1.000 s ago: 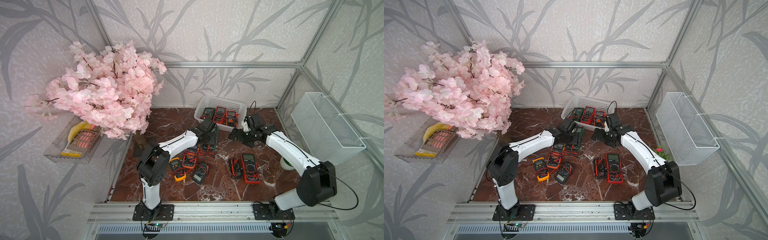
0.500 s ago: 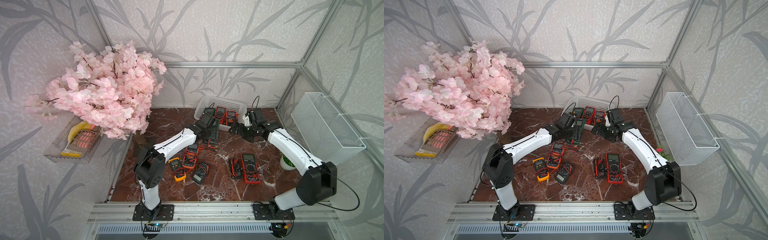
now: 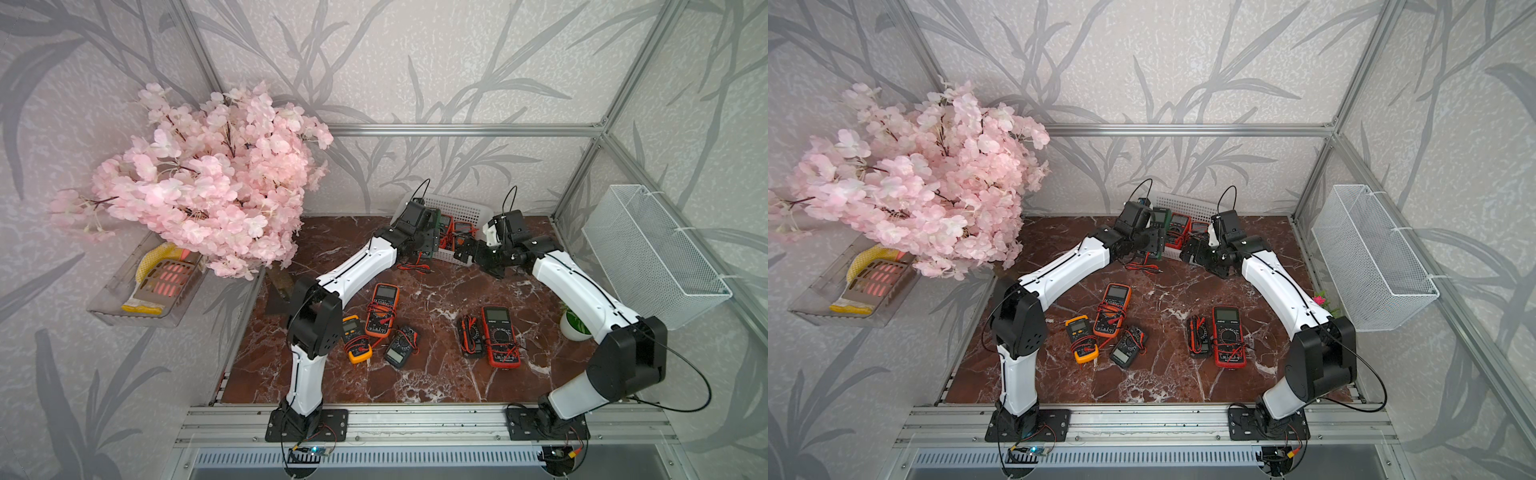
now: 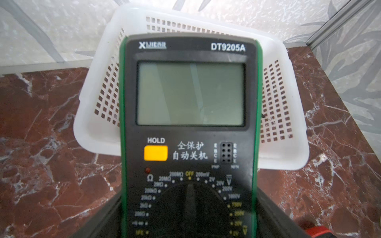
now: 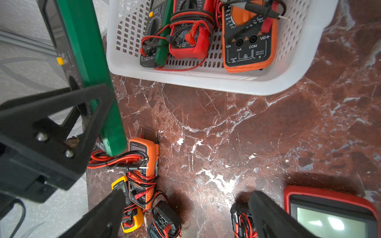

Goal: Put the multimeter into the basket
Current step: Place the multimeter in the basket.

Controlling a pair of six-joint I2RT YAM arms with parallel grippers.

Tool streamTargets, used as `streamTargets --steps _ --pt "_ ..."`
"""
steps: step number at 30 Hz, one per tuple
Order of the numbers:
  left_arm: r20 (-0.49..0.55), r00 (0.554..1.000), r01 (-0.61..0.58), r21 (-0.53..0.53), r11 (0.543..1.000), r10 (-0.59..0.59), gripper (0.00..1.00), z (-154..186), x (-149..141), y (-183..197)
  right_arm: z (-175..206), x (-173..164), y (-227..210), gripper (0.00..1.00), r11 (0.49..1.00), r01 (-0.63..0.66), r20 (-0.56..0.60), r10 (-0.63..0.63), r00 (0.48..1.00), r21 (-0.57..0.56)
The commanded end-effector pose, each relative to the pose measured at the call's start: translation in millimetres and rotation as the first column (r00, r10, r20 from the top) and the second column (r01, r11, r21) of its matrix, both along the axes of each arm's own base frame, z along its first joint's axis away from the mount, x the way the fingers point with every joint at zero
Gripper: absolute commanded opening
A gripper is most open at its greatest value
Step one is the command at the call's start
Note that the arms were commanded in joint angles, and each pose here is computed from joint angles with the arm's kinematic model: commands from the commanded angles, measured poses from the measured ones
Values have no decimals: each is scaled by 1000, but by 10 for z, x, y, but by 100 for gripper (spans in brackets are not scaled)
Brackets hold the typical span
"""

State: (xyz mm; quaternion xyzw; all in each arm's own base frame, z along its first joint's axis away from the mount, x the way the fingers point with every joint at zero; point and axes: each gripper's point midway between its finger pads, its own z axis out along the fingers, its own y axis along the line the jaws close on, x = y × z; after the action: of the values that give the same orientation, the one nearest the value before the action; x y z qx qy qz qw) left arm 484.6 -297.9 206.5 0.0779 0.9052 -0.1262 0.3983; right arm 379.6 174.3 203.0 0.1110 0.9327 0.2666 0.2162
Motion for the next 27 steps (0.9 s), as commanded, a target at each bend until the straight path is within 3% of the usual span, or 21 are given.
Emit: streamTargets --steps 1,11,27 --pt "85 996 -20 9 1000 19 43 248 245 45 46 51 0 99 1000 2 8 -2 1000 6" --pt "129 990 -65 67 996 55 43 266 808 140 -83 45 -18 99 1000 -2 2 2 1000 -11" --pt "270 959 -102 28 994 91 44 264 1450 158 -251 -10 -73 99 998 -26 -37 23 999 -62"
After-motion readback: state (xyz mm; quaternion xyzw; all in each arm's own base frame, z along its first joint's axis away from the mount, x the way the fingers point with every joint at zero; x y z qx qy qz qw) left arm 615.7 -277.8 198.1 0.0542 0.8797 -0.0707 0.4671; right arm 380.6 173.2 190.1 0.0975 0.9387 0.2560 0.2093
